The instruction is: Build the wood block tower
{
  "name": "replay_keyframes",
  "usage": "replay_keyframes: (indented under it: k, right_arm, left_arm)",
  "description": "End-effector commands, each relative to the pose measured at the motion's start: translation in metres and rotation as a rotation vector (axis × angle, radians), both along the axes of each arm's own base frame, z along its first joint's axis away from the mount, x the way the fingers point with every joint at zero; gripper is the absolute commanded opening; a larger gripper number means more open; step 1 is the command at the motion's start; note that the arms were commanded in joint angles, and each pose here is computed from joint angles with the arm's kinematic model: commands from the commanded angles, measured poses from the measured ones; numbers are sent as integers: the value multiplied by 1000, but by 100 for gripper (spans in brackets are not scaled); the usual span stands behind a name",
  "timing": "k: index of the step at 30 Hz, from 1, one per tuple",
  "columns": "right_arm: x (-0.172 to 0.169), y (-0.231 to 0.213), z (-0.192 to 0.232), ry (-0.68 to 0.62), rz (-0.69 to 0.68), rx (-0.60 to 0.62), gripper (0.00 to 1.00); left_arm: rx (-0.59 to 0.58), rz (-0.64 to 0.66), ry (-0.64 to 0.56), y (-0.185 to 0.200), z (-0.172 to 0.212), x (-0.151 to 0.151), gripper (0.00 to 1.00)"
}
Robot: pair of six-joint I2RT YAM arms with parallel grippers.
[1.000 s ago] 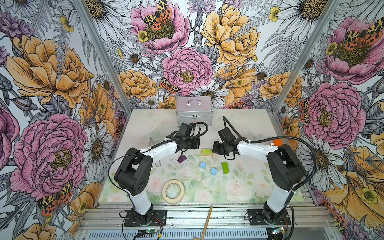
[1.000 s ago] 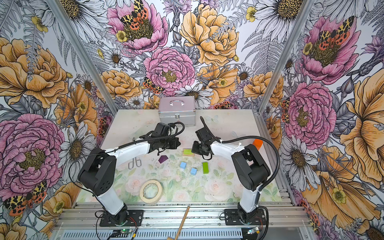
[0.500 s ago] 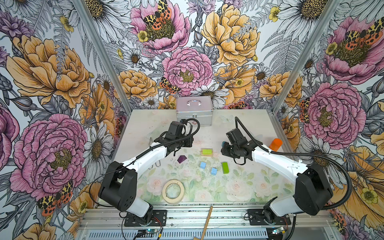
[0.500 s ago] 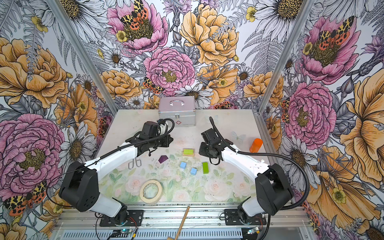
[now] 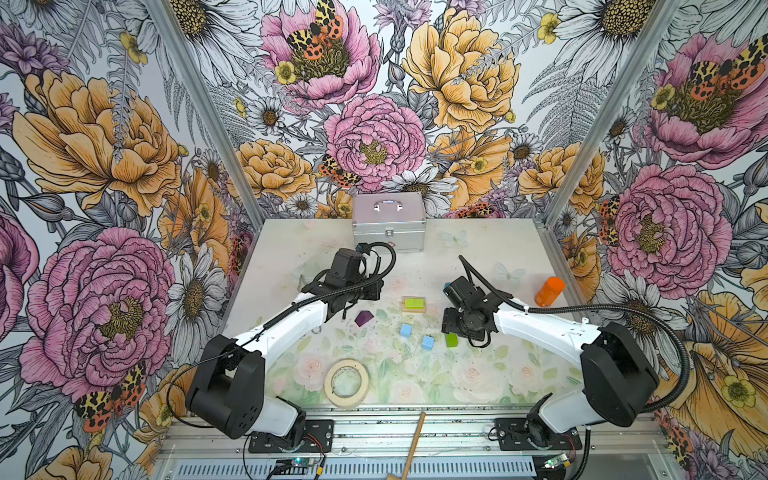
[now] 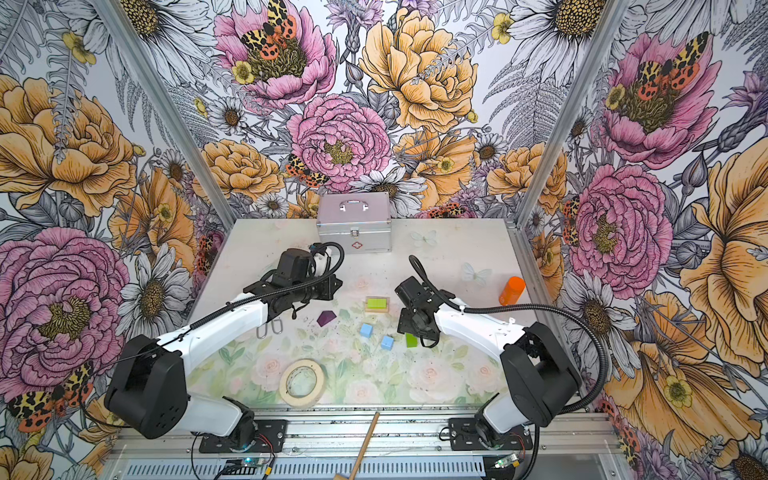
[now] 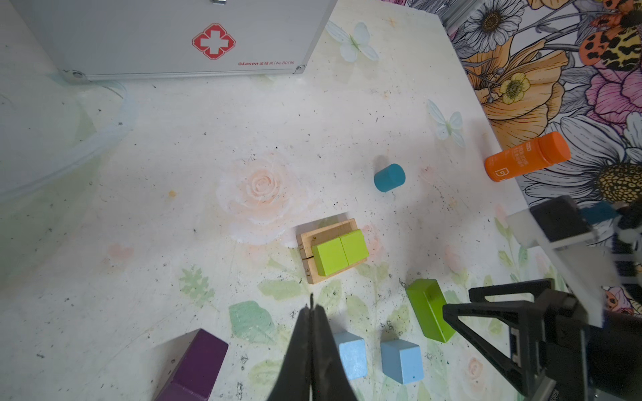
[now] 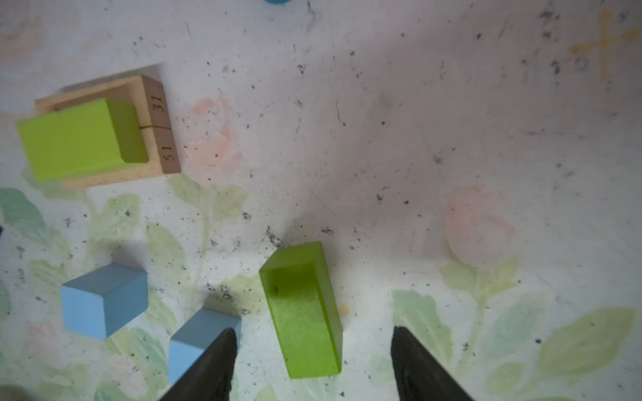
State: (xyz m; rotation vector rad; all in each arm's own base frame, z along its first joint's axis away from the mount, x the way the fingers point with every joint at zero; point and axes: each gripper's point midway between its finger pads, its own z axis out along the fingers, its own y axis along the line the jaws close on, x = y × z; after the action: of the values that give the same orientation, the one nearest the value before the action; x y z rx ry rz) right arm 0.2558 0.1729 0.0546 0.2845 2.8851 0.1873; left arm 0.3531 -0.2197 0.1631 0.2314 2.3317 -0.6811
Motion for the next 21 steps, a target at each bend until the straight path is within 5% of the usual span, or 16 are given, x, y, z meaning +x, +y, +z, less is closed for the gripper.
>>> replay_keyframes:
  k: [1, 4, 11, 21]
  right_arm:
    - [7, 1, -6, 4, 8, -42, 68]
    - [8, 3, -16, 33, 19, -60, 55]
    - [9, 8, -23, 52, 15, -58, 1]
    - [9, -5, -17, 51, -233, 1, 0]
  left_arm:
    - [-14, 3, -55, 3, 11, 4, 6]
    - [-14, 3, -50, 3, 10, 5, 6]
    - [-17, 0, -40, 3, 7, 6, 6]
    - [-35, 8, -45, 3, 13, 6, 6]
